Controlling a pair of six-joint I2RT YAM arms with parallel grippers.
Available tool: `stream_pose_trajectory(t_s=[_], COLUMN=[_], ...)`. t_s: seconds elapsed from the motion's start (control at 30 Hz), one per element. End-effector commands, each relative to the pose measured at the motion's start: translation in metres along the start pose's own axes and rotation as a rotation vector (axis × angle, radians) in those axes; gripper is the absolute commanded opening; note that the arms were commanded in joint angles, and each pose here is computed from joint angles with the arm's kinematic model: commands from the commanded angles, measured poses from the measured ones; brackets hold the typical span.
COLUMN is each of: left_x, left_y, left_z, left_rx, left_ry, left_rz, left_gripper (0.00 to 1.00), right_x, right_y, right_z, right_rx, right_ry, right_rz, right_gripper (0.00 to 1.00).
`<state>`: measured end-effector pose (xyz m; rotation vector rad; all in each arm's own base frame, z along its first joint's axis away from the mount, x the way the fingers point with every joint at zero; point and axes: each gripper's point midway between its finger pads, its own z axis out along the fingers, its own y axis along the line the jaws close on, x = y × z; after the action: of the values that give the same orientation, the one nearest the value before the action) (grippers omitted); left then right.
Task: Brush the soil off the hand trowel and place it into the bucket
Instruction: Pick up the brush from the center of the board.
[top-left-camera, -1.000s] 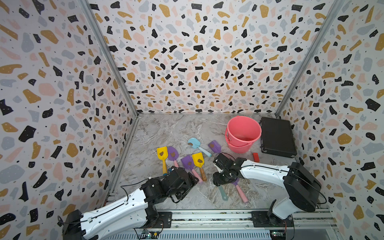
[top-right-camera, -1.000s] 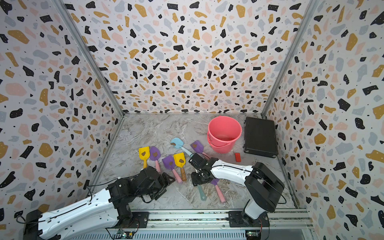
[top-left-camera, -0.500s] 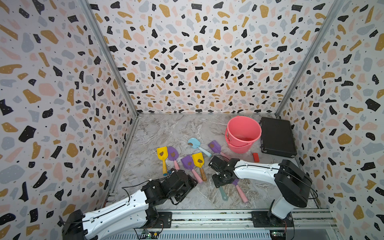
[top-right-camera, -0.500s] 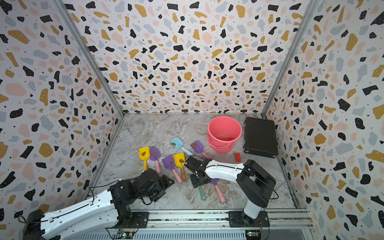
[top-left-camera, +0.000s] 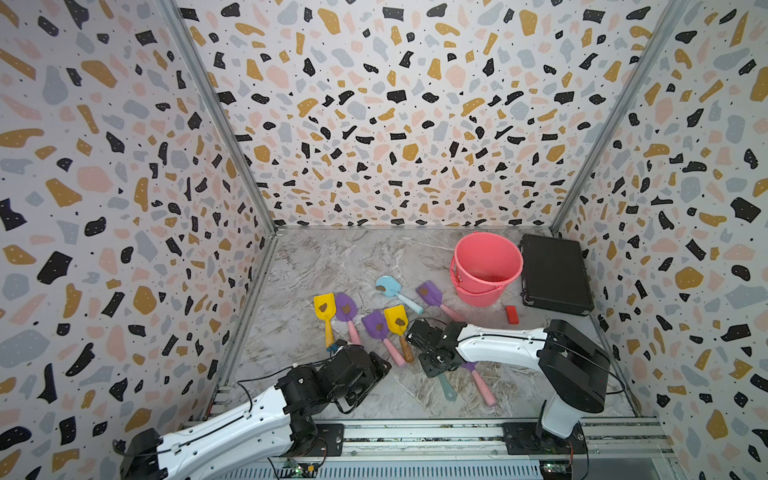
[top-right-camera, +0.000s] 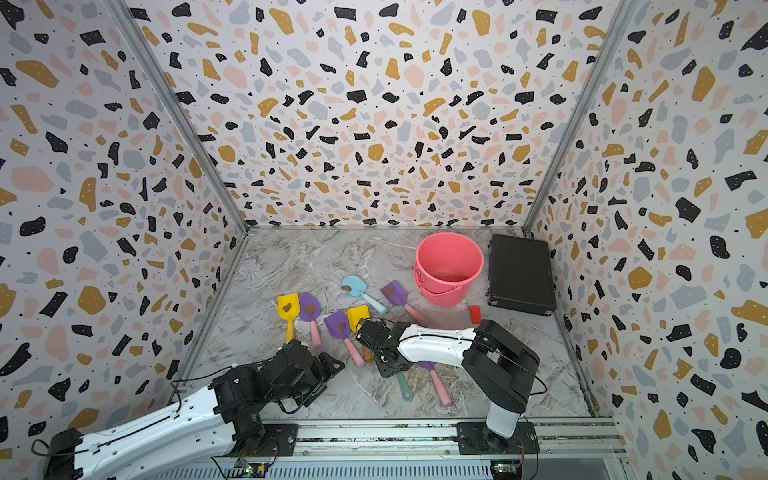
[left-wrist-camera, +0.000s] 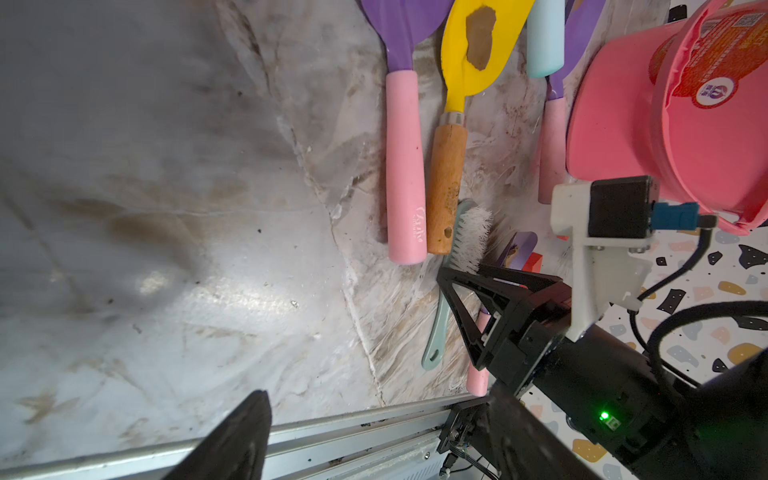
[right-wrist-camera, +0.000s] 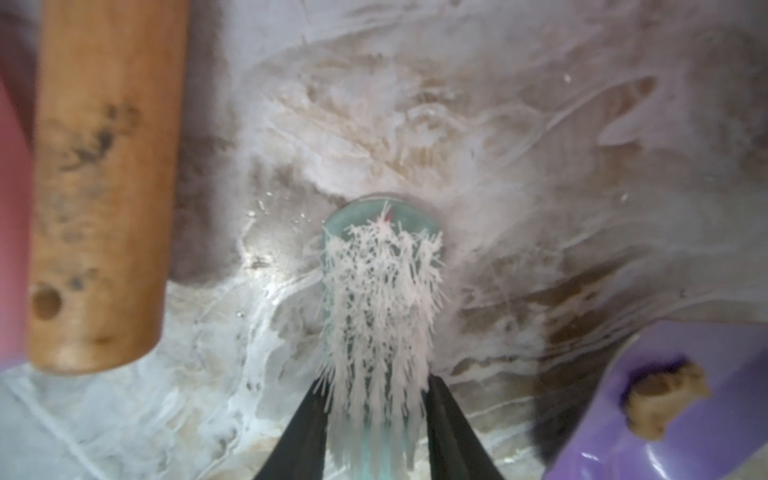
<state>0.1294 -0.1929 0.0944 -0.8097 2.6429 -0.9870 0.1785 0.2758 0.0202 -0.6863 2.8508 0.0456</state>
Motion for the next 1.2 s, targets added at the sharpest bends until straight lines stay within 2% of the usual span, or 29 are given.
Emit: stream_pose_trajectory(t_s=[0.0, 0.1, 0.2, 0.3, 0.4, 0.5, 0.6, 0.73, 0.8, 0.9, 1.17], left_x=[-0.003, -0.003, -0.002, -0.001, 0.006, 0.015, 0.03, 0.037, 0.032, 0.022, 0.02], left_y=[-0.004, -0.01, -0.027, -0.05, -0.088, -0.128, -0.163, -0.18, -0.183, -0.184, -0.204], left_z=[-0.001, 0.0, 0.001, -0.005, -0.023, -0.045, -0.052, -0.022, -0.006, 0.008, 0.015], left_rx=[0.017, 0.041, 0.111, 0.177, 0.292, 0.397, 0.454, 0.414, 0.407, 0.383, 0.456], left_ry=[-0.015, -0.014, -0.003, -0.012, -0.024, -0.016, 0.104, 0.211, 0.195, 0.148, 0.131], left_rz=[0.033, 0.09, 0.212, 0.378, 0.636, 0.794, 0.755, 0.598, 0.532, 0.492, 0.47], left_gripper=[0.85, 0.86, 0.88, 0.87, 0.84, 0.75, 0.67, 0.53, 0.46, 0.4, 0.33], right_x=[0.012, 0.0, -0.015, -0.028, -0.04, -0.048, -0.057, -0.069, -0.071, -0.072, -0.077], right_y=[-0.006, -0.002, -0.005, -0.011, -0.018, -0.022, -0.028, -0.035, -0.038, -0.042, -0.038], right_z=[0.003, -0.014, -0.033, -0.056, -0.081, -0.102, -0.126, -0.152, -0.157, -0.161, -0.166], right_rx=[0.018, -0.025, -0.121, -0.249, -0.375, -0.465, -0.484, -0.454, -0.442, -0.419, -0.44], right_ry=[0.027, -0.024, -0.076, -0.134, -0.177, -0.189, -0.247, -0.3, -0.31, -0.313, -0.324], right_rz=[0.01, 0.041, 0.133, 0.253, 0.351, 0.393, 0.399, 0.386, 0.39, 0.392, 0.392], right_gripper=[0.34, 0.34, 0.33, 0.33, 0.33, 0.33, 0.33, 0.32, 0.32, 0.32, 0.31])
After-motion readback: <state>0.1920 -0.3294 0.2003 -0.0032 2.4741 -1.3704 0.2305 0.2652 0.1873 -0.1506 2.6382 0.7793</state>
